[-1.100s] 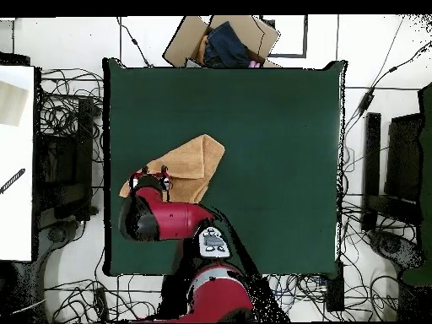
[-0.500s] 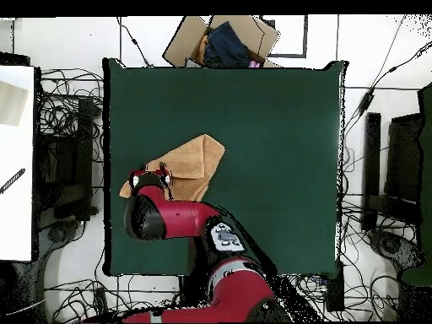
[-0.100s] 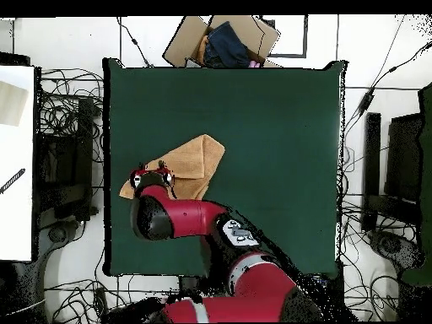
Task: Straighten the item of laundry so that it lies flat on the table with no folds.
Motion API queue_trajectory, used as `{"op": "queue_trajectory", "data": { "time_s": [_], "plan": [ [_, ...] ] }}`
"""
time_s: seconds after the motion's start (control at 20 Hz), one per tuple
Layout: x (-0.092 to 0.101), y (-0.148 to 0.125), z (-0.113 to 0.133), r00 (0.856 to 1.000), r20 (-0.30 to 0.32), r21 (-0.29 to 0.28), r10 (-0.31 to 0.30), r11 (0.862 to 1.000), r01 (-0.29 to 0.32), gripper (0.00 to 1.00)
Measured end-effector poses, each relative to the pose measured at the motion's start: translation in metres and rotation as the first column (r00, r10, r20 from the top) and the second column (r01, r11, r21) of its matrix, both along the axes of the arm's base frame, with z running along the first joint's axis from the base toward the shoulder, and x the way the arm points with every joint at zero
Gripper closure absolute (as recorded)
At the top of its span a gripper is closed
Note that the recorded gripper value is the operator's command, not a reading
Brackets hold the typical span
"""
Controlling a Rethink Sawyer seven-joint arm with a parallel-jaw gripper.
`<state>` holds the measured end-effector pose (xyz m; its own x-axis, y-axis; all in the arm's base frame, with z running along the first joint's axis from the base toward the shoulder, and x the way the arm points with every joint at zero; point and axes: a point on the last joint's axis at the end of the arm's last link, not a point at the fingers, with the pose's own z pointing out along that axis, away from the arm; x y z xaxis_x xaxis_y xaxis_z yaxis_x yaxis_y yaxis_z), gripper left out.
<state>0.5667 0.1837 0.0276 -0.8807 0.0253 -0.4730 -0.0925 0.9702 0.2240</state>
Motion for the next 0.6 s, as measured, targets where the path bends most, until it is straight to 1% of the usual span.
{"op": "queue_trajectory", "data": {
  "time_s": [0.35, 0.6],
  "plan": [
    [0.008, -0.016, 0.001, 1.000, 0.009, 0.067, -0.010, 0.998, 0.010, 0.00],
    [0.015, -0.036, 0.004, 0.999, 0.011, 0.116, -0.037, 0.993, 0.035, 0.00]
  ]
}}
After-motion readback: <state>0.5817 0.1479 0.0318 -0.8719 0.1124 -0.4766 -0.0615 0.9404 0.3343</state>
